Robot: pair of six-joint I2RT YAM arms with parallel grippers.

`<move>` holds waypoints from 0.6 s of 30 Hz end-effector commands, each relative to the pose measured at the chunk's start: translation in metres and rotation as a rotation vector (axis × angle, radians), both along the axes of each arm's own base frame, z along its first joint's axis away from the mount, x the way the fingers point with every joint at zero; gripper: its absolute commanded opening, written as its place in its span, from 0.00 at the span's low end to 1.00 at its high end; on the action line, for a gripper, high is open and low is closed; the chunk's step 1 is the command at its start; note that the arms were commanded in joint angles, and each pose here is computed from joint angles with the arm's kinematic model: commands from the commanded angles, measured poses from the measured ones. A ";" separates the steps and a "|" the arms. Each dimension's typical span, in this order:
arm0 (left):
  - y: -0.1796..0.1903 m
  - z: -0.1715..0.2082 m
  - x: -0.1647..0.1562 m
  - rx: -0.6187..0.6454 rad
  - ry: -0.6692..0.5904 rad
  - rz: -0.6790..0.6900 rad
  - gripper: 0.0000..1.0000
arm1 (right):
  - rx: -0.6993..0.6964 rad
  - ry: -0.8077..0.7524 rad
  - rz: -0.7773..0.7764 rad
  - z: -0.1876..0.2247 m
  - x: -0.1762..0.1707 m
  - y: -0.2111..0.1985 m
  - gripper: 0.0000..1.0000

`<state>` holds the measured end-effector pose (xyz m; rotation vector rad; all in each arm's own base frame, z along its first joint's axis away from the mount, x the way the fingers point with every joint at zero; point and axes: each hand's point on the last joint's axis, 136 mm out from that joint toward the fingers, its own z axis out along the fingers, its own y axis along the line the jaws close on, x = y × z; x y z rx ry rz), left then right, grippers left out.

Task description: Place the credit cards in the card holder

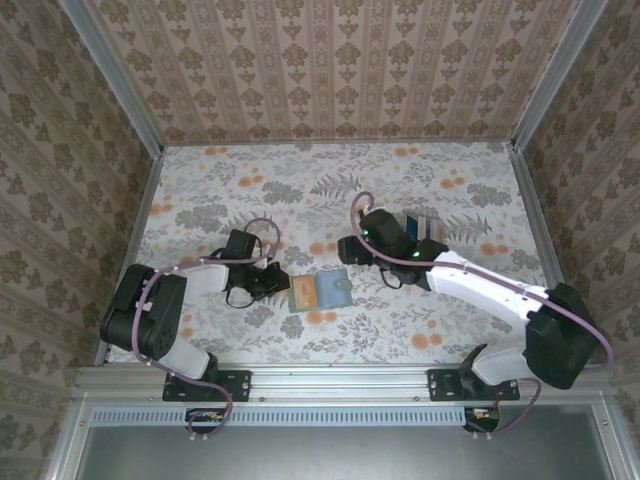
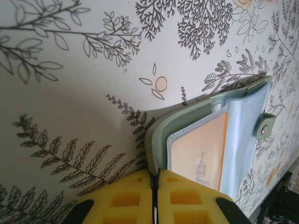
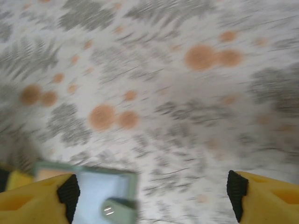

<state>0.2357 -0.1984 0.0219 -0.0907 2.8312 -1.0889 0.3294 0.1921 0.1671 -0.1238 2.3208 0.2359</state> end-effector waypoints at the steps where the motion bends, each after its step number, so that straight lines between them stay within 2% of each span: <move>1: 0.003 0.008 0.003 0.034 -0.030 -0.014 0.09 | -0.232 0.036 -0.099 -0.009 0.007 -0.068 0.91; 11: 0.004 0.009 0.004 0.040 -0.033 -0.015 0.12 | -0.272 0.259 -0.262 -0.063 0.045 -0.128 0.93; 18: 0.004 0.010 0.002 0.031 -0.032 -0.010 0.12 | -0.233 0.295 -0.313 -0.075 0.054 -0.144 0.86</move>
